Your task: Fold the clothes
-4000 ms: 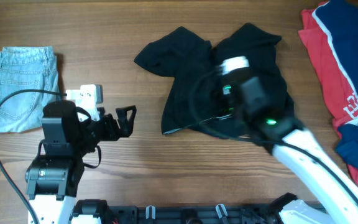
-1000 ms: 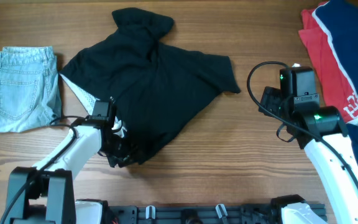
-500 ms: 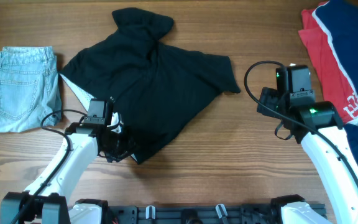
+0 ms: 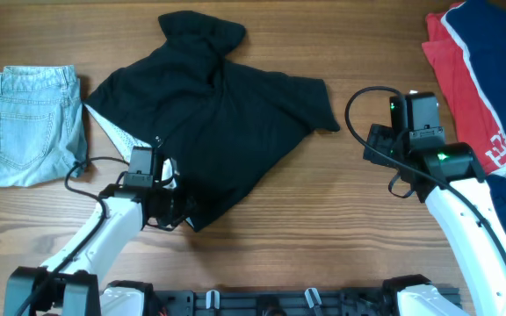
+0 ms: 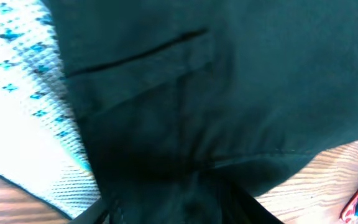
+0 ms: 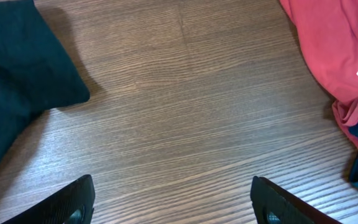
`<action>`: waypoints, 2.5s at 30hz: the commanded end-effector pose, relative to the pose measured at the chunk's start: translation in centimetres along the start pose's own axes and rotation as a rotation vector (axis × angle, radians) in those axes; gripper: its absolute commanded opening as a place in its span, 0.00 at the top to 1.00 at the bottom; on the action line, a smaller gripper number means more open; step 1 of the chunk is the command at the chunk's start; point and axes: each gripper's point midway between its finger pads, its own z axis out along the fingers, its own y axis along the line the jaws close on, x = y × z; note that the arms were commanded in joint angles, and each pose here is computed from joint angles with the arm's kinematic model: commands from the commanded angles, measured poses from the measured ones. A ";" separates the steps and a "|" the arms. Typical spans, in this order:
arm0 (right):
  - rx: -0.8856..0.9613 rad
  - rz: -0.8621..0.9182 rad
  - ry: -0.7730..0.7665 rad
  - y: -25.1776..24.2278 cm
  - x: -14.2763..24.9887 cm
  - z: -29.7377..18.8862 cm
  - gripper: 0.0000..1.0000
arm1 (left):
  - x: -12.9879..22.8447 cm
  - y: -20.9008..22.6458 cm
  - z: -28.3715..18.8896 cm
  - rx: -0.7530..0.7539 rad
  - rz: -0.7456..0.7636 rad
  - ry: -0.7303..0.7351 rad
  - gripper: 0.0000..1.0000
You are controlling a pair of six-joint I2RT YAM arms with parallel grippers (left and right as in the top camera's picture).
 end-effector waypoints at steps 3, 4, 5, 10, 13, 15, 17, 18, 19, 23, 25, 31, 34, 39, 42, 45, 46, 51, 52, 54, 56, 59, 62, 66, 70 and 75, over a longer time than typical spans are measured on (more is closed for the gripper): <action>-0.004 -0.007 0.011 0.1 0.1 0.2 0.20 | 0.6 -1.3 0.6 0.035 0.053 0.014 0.58; -0.004 -0.007 0.011 0.1 0.1 0.2 0.20 | 0.6 -1.4 0.7 0.036 0.059 0.014 0.60; -0.004 -0.006 0.011 0.1 0.1 0.2 0.20 | 0.8 -1.5 0.7 0.036 0.065 0.018 0.82; -0.006 -0.009 0.014 0.1 0.2 0.2 0.20 | 2.5 -0.1 0.6 -0.017 0.023 0.085 0.96; -0.097 -0.060 0.024 1.8 0.2 0.4 0.24 | 4.8 2.4 -0.1 -0.135 -0.032 0.161 0.96; -0.206 -0.118 0.044 3.9 0.3 0.7 0.25 | 4.9 3.8 -0.8 -0.205 -0.086 0.143 0.96; -0.274 -0.151 0.079 5.4 0.8 1.5 0.25 | 4.2 5.0 -1.5 -0.270 -0.148 0.081 0.96; -0.298 -0.165 0.103 6.1 1.1 2.2 0.25 | 3.6 5.3 -1.8 -0.284 -0.154 0.046 0.96; -0.309 -0.167 0.126 6.5 1.4 2.9 0.25 | 3.2 5.6 -2.1 -0.296 -0.155 0.019 0.96; -0.374 -0.171 0.230 8.6 2.9 6.3 0.23 | 1.3 6.7 -3.3 -0.335 -0.178 -0.093 0.96; -0.405 -0.171 0.281 9.6 3.8 7.9 0.23 | 0.9 6.9 -3.6 -0.332 -0.195 -0.111 0.96; -0.511 -0.223 0.419 11.5 7.1 10.4 0.22 | 0.6 7.0 -3.7 -0.328 -0.212 -0.121 0.96; -0.532 -0.218 0.462 11.9 8.1 11.2 0.21 | 0.5 7.0 -3.7 -0.327 -0.212 -0.122 0.96; -0.574 -0.164 0.519 12.7 9.1 11.3 0.25 | 0.5 7.0 -3.7 -0.328 -0.212 -0.121 0.96; -0.611 -0.138 0.553 13.3 9.6 11.1 0.31 | 0.6 7.0 -3.7 -0.328 -0.212 -0.121 0.96; -0.629 -0.130 0.579 13.4 10.2 10.8 0.33 | 0.6 7.0 -3.7 -0.328 -0.212 -0.121 0.96; -0.627 -0.130 0.584 13.4 10.4 10.8 0.35 | 0.6 7.0 -3.7 -0.328 -0.212 -0.121 0.96; -0.625 -0.129 0.586 13.3 10.7 10.9 0.96 | 0.6 7.0 -3.7 -0.326 -0.213 -0.119 0.96; -0.623 -0.129 0.581 13.3 10.6 11.0 0.96 | 0.6 7.0 -3.7 -0.325 -0.213 -0.119 0.96; -0.543 -0.097 0.569 12.4 10.3 11.8 0.96 | 0.6 7.0 -3.7 -0.325 -0.212 -0.118 0.96; -0.410 -0.055 0.536 10.5 9.5 12.9 0.96 | 0.6 7.0 -3.7 -0.325 -0.212 -0.119 0.96; -0.311 0.048 0.456 7.0 6.0 12.8 0.96 | 0.6 7.0 -3.7 -0.325 -0.212 -0.119 0.96; -0.257 0.206 0.341 2.2 1.1 10.7 0.96 | 0.6 6.6 -3.8 -0.312 -0.208 -0.110 0.96; -0.237 0.324 0.154 -3.5 -2.9 5.3 0.96 | 0.3 4.8 -5.4 -0.298 -0.148 -0.080 0.96; -0.361 0.177 0.284 -0.4 0.8 2.9 0.92 | -1.0 4.0 -6.5 -0.306 -0.115 -0.121 0.96; -0.436 0.029 0.437 3.5 7.4 3.9 0.51 | -1.1 4.0 -6.5 -0.304 -0.114 -0.123 0.96</action>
